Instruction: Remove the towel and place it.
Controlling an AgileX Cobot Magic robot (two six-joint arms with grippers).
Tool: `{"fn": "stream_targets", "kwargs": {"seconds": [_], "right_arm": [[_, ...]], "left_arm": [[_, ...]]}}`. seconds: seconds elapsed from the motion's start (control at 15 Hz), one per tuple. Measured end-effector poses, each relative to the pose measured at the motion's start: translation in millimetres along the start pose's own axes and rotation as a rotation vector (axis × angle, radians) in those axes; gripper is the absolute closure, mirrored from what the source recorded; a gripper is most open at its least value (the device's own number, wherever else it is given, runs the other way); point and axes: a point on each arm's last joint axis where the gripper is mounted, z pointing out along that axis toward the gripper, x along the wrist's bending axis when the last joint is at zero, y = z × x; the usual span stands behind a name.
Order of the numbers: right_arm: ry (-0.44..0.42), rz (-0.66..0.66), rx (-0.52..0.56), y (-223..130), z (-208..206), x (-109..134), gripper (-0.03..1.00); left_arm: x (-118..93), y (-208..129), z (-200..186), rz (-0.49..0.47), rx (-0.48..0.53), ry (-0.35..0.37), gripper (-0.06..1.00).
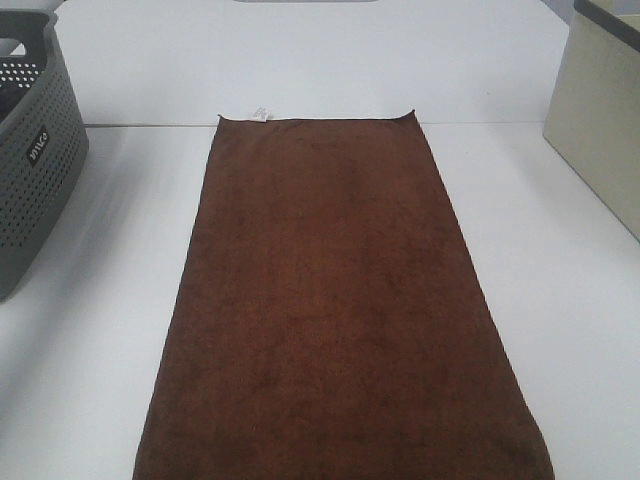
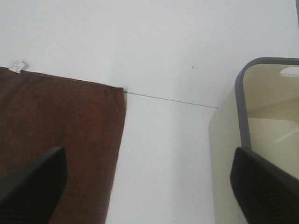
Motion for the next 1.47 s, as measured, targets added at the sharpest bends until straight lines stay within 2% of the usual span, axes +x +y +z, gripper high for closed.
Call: {"fn": "stream_targets", "kwargs": {"seconds": [0.13, 0.27, 0.33, 0.47, 0.8, 1.0, 1.13, 1.33, 1.47], "right_arm": [[0.026, 0.022, -0.012, -2.4, -18.8, 3.8, 0.06], [0.037, 0.063, 0.009, -18.6, -49.9, 7.6, 0.06], [0.048, 0.085, 0.085, -55.0, -76.0, 12.0, 0.08], [0.056, 0.097, 0.117, -96.1, -112.2, 17.2, 0.08], [0.055, 0.121, 0.131, -203.8, -177.3, 26.9, 0.08], [0.041, 0.129, 0.115, -265.8, -195.9, 29.9, 0.08], [0.041, 0.125, 0.070, -304.8, -207.1, 32.5, 0.08], [0.028, 0.074, -0.069, -348.0, -220.4, 34.3, 0.08], [0.012, 0.018, -0.144, -373.6, -223.1, 34.6, 0.08]], "left_arm": [[10.6, -0.8, -13.3, 0.015, -0.011, 0.007, 0.10], [8.6, -20.4, -40.6, 0.032, 0.027, -0.040, 0.10], [10.8, -43.7, -58.2, 0.036, 0.074, -0.036, 0.10], [16.3, -84.2, -84.8, 0.024, 0.099, -0.011, 0.10], [30.4, -186.1, -165.3, -0.013, -0.046, 0.039, 0.10], [39.8, -241.2, -191.2, 0.013, -0.154, 0.089, 0.10], [43.3, -281.9, -210.2, 0.010, -0.239, 0.088, 0.10], [47.7, -339.0, -230.4, -0.001, -0.376, 0.082, 0.10], [49.8, -371.6, -233.1, -0.006, -0.394, 0.079, 0.10]]}}
